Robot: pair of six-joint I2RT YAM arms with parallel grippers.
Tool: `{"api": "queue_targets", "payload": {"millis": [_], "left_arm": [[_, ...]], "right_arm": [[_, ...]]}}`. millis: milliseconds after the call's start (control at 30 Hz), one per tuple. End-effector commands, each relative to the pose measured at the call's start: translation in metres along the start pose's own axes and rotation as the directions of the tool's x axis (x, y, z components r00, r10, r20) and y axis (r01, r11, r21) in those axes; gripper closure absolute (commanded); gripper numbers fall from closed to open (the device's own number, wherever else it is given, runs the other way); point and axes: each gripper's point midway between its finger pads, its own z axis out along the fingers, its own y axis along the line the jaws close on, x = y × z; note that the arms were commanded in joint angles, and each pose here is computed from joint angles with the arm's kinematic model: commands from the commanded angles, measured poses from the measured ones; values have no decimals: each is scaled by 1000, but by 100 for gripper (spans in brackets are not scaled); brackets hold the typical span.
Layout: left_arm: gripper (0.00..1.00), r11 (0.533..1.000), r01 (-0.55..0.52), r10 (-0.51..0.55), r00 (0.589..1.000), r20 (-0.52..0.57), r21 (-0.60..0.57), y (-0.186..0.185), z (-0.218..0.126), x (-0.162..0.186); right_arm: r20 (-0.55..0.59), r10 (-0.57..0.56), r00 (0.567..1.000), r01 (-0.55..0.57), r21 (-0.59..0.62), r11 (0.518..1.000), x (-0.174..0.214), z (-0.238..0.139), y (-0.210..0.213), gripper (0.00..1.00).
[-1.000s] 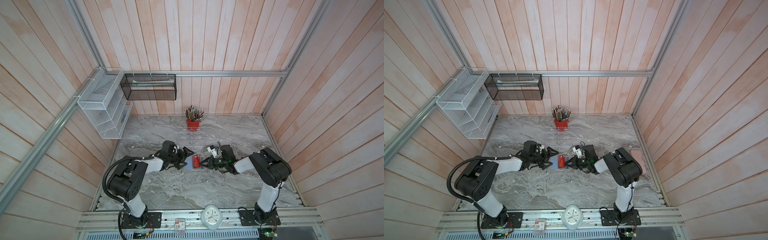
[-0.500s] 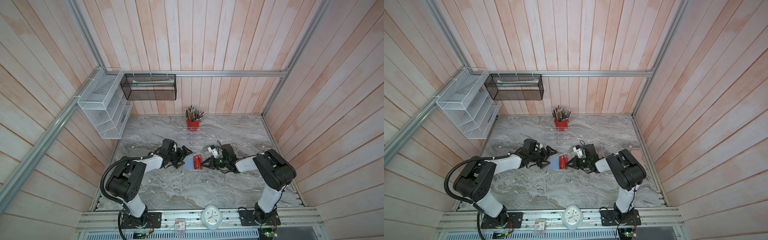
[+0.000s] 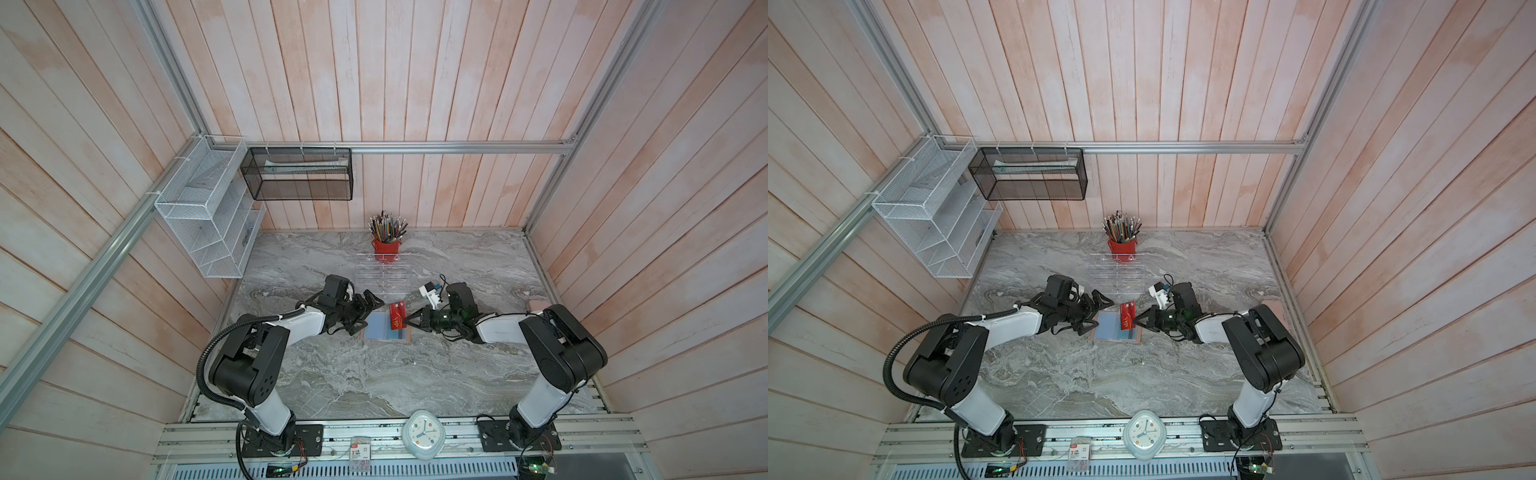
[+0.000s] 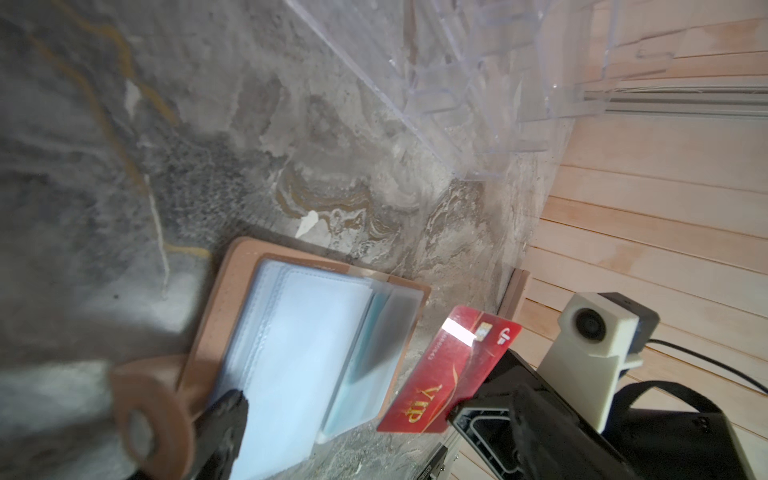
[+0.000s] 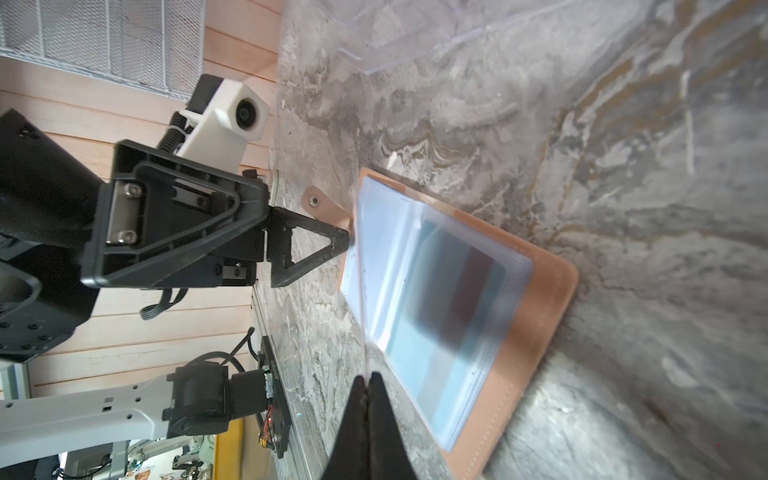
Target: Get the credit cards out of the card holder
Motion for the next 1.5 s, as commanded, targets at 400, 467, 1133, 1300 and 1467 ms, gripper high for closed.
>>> {"api": "queue_targets", "payload": {"millis": [400, 467, 1133, 1300, 1467], "left_arm": [[0, 898, -318, 305, 948, 92, 304, -122, -41, -9], [0, 891, -340, 327, 940, 94, 300, -126, -42, -8], [38, 854, -431, 421, 902, 97, 291, -125, -45, 4], [47, 854, -429, 423, 902, 87, 294, -121, -43, 9], [54, 851, -432, 427, 900, 85, 298, -119, -43, 13]], "right_arm": [[102, -85, 991, 107, -235, 966, -29, -32, 80, 100], [104, -89, 991, 113, -260, 959, -28, -34, 86, 100], [49, -79, 996, 91, -311, 946, -33, -32, 97, 100], [41, -86, 995, 95, -321, 942, -36, -31, 101, 100], [19, -86, 996, 88, -327, 941, -39, -28, 100, 100]]}}
